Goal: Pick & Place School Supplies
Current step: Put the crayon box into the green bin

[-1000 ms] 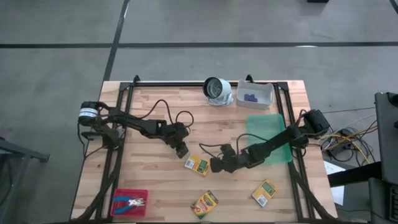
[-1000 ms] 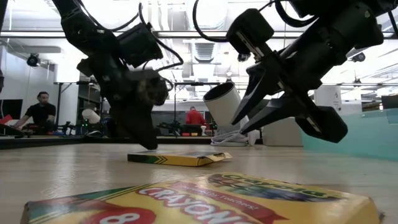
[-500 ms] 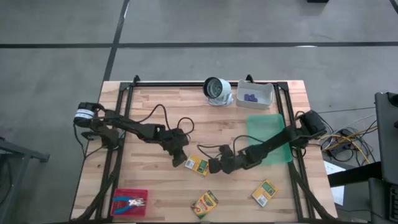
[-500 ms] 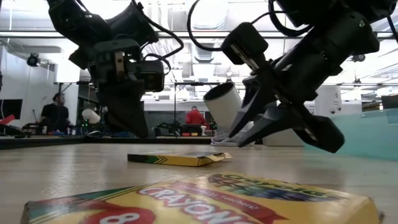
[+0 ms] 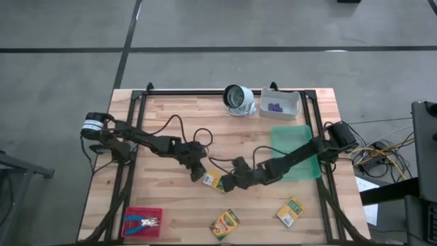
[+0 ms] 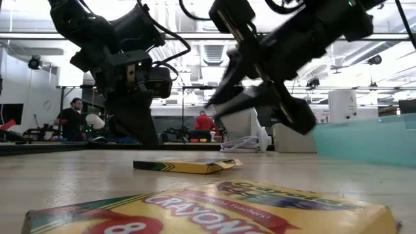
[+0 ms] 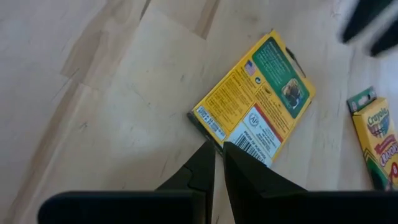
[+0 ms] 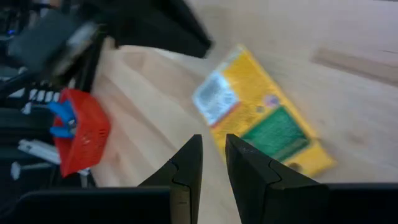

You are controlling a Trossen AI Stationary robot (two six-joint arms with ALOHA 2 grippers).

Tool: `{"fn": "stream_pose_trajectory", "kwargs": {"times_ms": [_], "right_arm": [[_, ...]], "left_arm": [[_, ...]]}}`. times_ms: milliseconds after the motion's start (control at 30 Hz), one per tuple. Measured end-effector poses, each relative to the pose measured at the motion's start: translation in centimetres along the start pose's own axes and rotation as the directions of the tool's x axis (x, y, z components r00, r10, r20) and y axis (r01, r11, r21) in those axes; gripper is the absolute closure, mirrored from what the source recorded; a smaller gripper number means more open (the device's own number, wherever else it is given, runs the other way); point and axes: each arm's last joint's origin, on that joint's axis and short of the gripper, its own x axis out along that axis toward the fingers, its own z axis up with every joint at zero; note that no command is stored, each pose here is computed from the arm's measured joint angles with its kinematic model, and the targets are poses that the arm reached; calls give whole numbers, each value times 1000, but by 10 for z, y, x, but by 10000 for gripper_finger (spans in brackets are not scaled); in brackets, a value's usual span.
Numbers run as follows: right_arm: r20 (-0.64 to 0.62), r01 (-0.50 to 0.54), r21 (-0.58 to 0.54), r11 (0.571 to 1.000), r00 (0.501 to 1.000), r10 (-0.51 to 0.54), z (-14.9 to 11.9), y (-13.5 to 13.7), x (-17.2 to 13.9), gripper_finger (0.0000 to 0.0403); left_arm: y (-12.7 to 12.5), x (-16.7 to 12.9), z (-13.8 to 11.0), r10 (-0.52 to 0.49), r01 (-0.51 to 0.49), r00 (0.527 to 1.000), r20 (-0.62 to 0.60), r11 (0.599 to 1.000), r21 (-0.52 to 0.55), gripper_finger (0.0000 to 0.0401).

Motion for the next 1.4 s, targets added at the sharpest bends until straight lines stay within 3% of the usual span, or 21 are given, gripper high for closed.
{"fn": "stream_pose_trajectory", "kwargs": {"times_ms": [167,467,900,1400], "right_arm": [[-29,-22,2,1000,999,22,0,8,-1,335],[-36,45,26,999,998,-44,-1,0,-1,335],[-33,45,26,999,998,-44,0,0,0,335],[-33,52,-10,999,998,-52,0,-1,0,335]], "left_arm": [[3,1,-4,7,-7,1000,-5,1000,-8,364],[-3,3,-8,-48,47,998,40,999,10,364],[-13,10,-8,-111,107,990,83,993,43,364],[-9,21,-11,-95,93,994,61,995,42,364]]}}
